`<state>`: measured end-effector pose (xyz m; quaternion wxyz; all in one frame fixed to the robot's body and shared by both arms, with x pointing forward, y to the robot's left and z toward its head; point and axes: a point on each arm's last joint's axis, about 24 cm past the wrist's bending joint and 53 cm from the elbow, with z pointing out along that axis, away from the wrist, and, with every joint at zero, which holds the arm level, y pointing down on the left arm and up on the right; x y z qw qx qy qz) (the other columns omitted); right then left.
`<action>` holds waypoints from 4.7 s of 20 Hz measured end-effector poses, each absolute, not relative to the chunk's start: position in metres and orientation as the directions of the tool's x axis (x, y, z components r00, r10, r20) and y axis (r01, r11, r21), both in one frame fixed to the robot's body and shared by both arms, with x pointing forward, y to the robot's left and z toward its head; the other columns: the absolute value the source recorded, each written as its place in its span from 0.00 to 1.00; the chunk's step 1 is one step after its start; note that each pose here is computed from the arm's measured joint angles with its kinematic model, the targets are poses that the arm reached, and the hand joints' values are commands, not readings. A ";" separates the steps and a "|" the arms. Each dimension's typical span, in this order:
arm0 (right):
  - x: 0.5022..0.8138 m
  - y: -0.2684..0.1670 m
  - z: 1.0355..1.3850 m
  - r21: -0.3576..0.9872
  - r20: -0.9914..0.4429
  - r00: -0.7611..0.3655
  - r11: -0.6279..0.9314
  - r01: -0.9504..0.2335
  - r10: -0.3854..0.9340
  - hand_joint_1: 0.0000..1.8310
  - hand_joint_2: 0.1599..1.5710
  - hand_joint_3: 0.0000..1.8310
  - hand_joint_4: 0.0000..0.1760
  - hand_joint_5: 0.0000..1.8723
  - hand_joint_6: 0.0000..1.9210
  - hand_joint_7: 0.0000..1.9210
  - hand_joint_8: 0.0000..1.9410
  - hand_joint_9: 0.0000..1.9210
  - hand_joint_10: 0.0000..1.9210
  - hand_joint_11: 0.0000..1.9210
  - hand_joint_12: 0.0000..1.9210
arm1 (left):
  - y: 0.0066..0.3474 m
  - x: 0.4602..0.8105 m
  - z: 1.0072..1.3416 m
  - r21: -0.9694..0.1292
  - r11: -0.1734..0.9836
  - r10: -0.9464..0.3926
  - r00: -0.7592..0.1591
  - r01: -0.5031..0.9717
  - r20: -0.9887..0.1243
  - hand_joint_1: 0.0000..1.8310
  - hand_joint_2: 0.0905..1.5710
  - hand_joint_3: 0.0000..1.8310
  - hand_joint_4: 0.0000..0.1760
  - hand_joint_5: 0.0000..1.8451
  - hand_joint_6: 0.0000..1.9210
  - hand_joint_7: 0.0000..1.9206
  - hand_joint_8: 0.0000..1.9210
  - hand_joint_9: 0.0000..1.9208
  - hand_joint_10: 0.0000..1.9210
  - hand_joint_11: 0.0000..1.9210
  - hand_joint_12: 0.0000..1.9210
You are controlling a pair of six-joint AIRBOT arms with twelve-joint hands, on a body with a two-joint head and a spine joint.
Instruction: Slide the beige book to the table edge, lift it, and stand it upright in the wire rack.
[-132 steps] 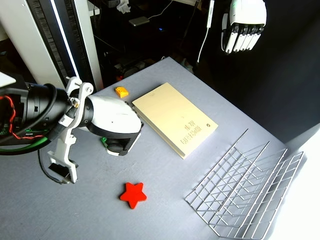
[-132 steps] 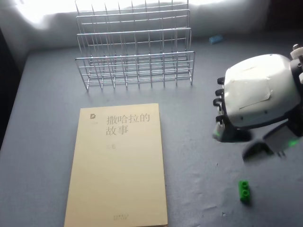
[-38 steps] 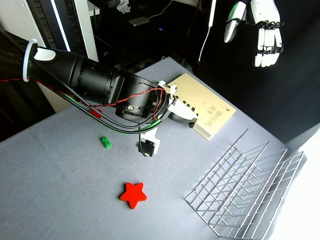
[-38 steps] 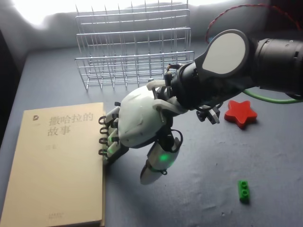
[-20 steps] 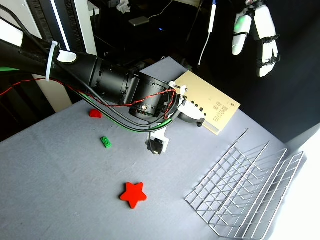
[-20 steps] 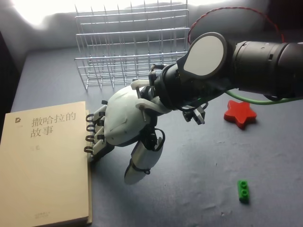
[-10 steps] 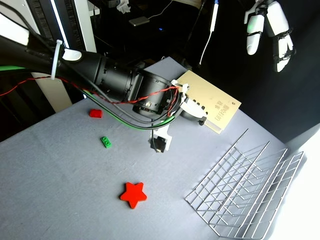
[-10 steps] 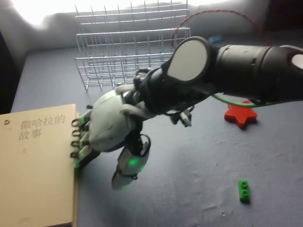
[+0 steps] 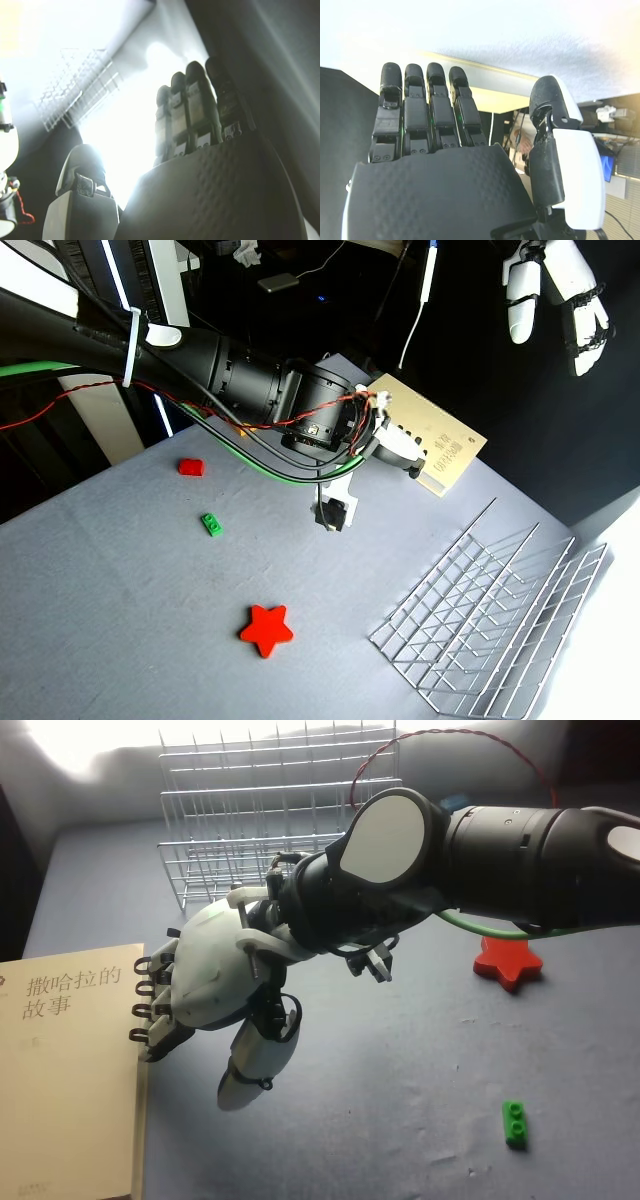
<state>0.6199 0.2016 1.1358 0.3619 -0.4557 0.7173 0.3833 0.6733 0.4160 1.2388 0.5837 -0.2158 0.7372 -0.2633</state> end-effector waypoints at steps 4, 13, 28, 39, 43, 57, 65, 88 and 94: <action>0.619 0.205 1.137 0.225 -0.870 -0.327 0.292 -0.930 -0.370 0.11 0.73 0.00 0.00 0.12 0.00 0.12 0.00 0.11 0.00 0.00 0.30 | 0.413 0.672 1.238 -0.636 0.771 -0.620 -0.229 -0.005 -0.750 0.21 0.70 0.00 0.00 0.16 0.00 0.16 0.00 0.14 0.00 0.00 0.32; 0.619 0.212 1.140 0.238 -0.873 -0.341 0.304 -0.922 -0.350 0.12 0.72 0.00 0.00 0.13 0.00 0.13 0.00 0.12 0.00 0.00 0.30 | 0.411 0.672 1.237 -0.638 0.770 -0.621 -0.234 -0.004 -0.748 0.43 0.61 0.00 0.00 0.16 0.00 0.16 0.00 0.16 0.00 0.00 0.37; 0.612 0.220 1.139 0.260 -0.866 -0.356 0.293 -0.920 -0.350 0.12 0.72 0.00 0.00 0.14 0.00 0.13 0.00 0.12 0.00 0.00 0.33 | 0.427 0.668 1.216 -0.700 0.699 -0.712 -0.226 -0.144 -0.665 0.45 0.63 0.00 0.00 0.14 0.00 0.15 0.00 0.14 0.00 0.00 0.36; 0.610 0.202 1.141 0.269 -0.864 -0.362 0.287 -0.919 -0.349 0.13 0.73 0.00 0.00 0.13 0.00 0.13 0.00 0.12 0.00 0.00 0.33 | 0.446 0.634 1.122 -0.737 0.328 -0.942 -0.152 -0.591 -0.298 0.48 0.61 0.00 0.00 0.15 0.00 0.16 0.00 0.16 0.00 0.00 0.40; 0.629 0.146 1.139 0.229 -0.863 -0.351 0.336 -0.914 -0.364 0.14 0.72 0.00 0.00 0.13 0.00 0.13 0.00 0.11 0.00 0.00 0.32 | 0.439 0.623 1.100 -0.713 0.216 -0.975 -0.110 -0.667 -0.193 0.47 0.61 0.00 0.00 0.14 0.00 0.15 0.00 0.15 0.00 0.00 0.37; 0.601 0.030 1.216 0.242 -0.892 -0.357 0.374 -0.895 -0.276 0.13 0.72 0.00 0.00 0.15 0.00 0.14 0.00 0.12 0.00 0.00 0.34 | 0.420 0.642 1.050 -0.699 0.043 -0.999 -0.019 -0.714 -0.042 0.47 0.61 0.00 0.00 0.13 0.00 0.14 0.00 0.14 0.00 0.00 0.35; 0.591 -0.012 1.235 0.310 -0.899 -0.401 0.389 -0.868 -0.179 0.11 0.72 0.00 0.00 0.12 0.00 0.12 0.00 0.12 0.00 0.00 0.34 | 0.424 0.653 1.039 -0.707 0.026 -0.999 0.004 -0.707 -0.041 0.45 0.62 0.00 0.00 0.12 0.00 0.13 0.00 0.14 0.00 0.00 0.39; 0.560 -0.039 1.241 0.301 -0.921 -0.358 0.300 -0.905 -0.156 0.13 0.72 0.00 0.00 0.14 0.00 0.13 0.00 0.13 0.00 0.00 0.37 | 0.414 0.656 1.011 -0.694 -0.026 -0.999 0.034 -0.719 0.002 0.44 0.62 0.00 0.00 0.14 0.00 0.15 0.00 0.15 0.00 0.00 0.36; 0.552 -0.054 1.236 0.285 -0.927 -0.340 0.295 -0.912 -0.156 0.13 0.72 0.00 0.00 0.14 0.00 0.13 0.00 0.13 0.00 0.00 0.37 | 0.403 0.652 0.999 -0.677 -0.023 -1.000 0.020 -0.735 0.013 0.44 0.62 0.00 0.00 0.14 0.00 0.15 0.00 0.15 0.00 0.00 0.36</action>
